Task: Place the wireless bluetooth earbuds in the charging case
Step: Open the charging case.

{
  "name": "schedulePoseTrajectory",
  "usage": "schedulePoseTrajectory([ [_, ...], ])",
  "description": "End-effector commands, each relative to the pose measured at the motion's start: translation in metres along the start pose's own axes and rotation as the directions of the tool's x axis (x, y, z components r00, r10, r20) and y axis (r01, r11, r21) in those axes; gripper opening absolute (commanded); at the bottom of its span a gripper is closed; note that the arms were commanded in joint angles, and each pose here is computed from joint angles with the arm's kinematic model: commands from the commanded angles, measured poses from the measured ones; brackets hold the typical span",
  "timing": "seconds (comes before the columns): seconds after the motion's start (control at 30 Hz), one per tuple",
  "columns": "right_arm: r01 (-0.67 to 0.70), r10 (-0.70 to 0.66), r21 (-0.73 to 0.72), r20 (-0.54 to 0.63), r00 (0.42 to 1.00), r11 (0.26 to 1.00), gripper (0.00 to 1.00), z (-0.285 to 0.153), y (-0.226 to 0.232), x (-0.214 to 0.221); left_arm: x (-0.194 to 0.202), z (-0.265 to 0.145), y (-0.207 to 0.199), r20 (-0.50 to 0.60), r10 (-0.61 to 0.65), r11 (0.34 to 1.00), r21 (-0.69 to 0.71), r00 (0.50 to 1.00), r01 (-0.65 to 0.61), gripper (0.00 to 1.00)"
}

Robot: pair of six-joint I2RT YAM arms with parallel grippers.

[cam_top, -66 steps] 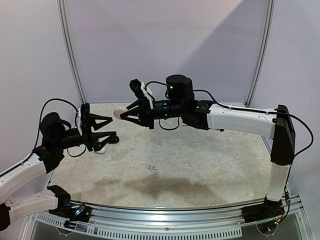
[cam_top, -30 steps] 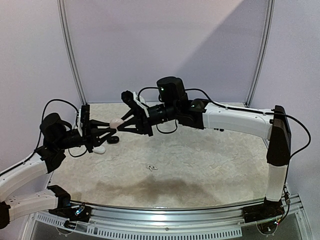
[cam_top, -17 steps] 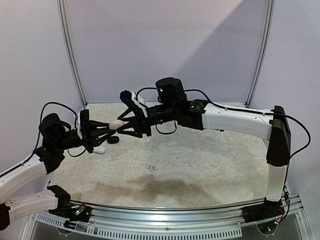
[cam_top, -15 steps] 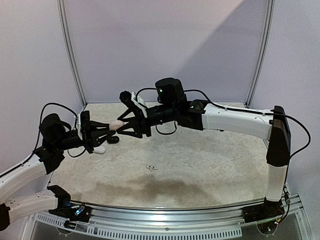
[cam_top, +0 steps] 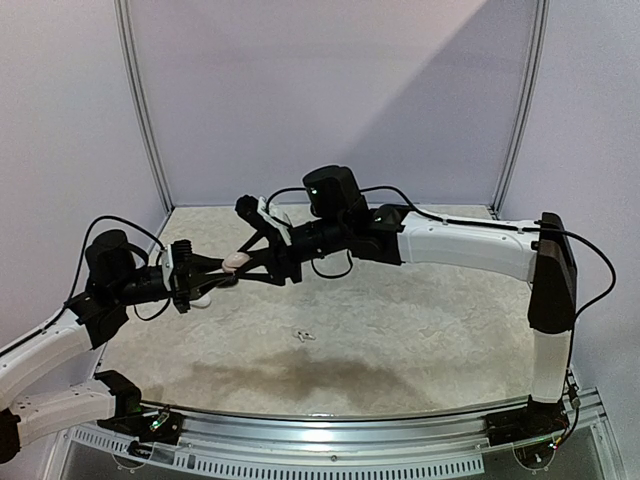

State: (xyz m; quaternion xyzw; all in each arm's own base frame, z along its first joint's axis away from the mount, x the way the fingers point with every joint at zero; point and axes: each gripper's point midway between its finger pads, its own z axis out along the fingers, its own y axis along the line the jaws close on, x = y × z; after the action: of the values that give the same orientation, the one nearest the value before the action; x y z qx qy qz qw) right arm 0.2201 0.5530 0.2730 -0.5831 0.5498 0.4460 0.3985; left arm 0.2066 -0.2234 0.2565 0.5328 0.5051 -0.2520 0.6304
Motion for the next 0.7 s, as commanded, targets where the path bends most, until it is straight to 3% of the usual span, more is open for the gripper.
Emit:
schedulePoseTrajectory([
  [0.0,-0.001,-0.005,0.088,0.073,0.997,0.996,0.5,-0.012,-0.029,-0.028,0.01,0.001,-0.029,-0.019,-0.008,0.993,0.115,1.0,0.01,0.0],
  [0.67,-0.074,0.07,0.075,0.052,0.996,0.994,0.53,-0.01,-0.04,-0.018,0.024,-0.001,-0.035,-0.055,0.015,0.993,0.12,0.998,-0.008,0.0],
])
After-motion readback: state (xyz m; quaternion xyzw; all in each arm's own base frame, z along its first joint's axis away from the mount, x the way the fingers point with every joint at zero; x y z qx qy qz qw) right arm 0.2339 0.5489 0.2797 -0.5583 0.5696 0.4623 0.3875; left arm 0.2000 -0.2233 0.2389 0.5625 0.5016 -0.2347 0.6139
